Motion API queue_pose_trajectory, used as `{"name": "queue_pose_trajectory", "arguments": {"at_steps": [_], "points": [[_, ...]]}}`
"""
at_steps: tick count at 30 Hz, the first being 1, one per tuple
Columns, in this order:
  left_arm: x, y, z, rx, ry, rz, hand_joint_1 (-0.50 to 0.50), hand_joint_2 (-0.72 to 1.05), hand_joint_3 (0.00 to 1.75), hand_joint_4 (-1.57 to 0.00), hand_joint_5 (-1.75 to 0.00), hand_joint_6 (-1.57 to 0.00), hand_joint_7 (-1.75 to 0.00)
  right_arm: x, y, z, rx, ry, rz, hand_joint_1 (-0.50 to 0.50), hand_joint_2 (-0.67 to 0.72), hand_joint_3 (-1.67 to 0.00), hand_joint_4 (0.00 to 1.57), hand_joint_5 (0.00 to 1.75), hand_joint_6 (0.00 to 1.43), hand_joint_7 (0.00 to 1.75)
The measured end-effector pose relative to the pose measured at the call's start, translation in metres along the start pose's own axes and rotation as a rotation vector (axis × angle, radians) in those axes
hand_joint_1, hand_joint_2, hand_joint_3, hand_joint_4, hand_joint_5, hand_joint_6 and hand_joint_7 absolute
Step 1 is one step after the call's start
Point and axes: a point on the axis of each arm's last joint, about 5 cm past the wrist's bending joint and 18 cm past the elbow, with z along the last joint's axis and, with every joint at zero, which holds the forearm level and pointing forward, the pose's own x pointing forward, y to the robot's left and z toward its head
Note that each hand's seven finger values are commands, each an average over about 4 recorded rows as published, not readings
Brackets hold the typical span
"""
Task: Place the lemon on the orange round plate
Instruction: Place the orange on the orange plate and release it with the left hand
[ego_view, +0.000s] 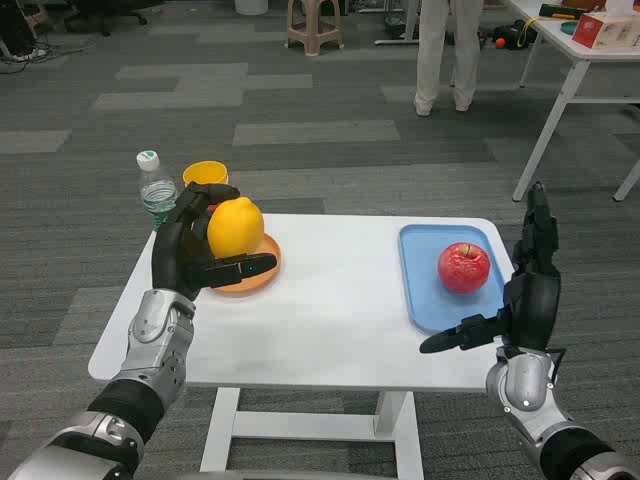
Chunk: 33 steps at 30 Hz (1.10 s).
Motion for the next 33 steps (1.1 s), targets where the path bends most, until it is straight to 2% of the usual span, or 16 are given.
{"name": "queue_pose_trajectory", "arguments": {"at_steps": [7,9,16,21,23,33], "points": [[0.0016,-0.0085,-0.0015,-0.002,0.005,-0.045,0.5,0.43,0.09,0.0,-1.64,-1.28,-1.43,0.0011,-0.0016,-0.002,-0.014,0.015,-0.011,-0.25,0.41,0.0,0.11,0.0,0.0,0.0],[0.0016,-0.0087,-0.0016,-0.003,0.005,-0.046,0.5,0.43,0.09,0.0,-1.64,-1.28,-1.47,0.001,-0.0014,-0.002,-0.014,0.015,-0.01,-0.25,0.41,0.0,0.11,0.0,0.0,0.0],[0.0016,-0.0087,-0.0015,-0.006,0.004,-0.043,0.5,0.43,0.09,0.0,-1.64,-1.28,-1.4,0.0014,-0.001,-0.002,-0.013,0.014,-0.008,-0.24,0.41,0.0,0.11,0.0,0.0,0.0],[0.0021,-0.0087,-0.0006,0.031,0.0,-0.059,0.5,0.43,0.09,0.0,-1.64,-1.28,-1.43,0.0014,-0.0009,-0.002,-0.013,0.014,-0.007,-0.25,0.41,0.0,0.1,0.0,0.0,0.0],[0.0022,-0.0083,-0.0005,0.026,-0.001,-0.053,0.5,0.43,0.09,0.0,-1.64,-1.28,-1.4,0.0013,-0.0008,-0.002,-0.013,0.014,-0.006,-0.25,0.41,0.0,0.11,0.0,0.0,0.0],[0.0017,-0.0071,-0.0011,-0.002,-0.001,-0.029,0.5,0.43,0.09,0.0,-1.64,-1.28,-1.43,0.0012,-0.0005,-0.0019,-0.011,0.014,-0.005,-0.25,0.41,0.0,0.11,0.0,0.0,0.0]]}}
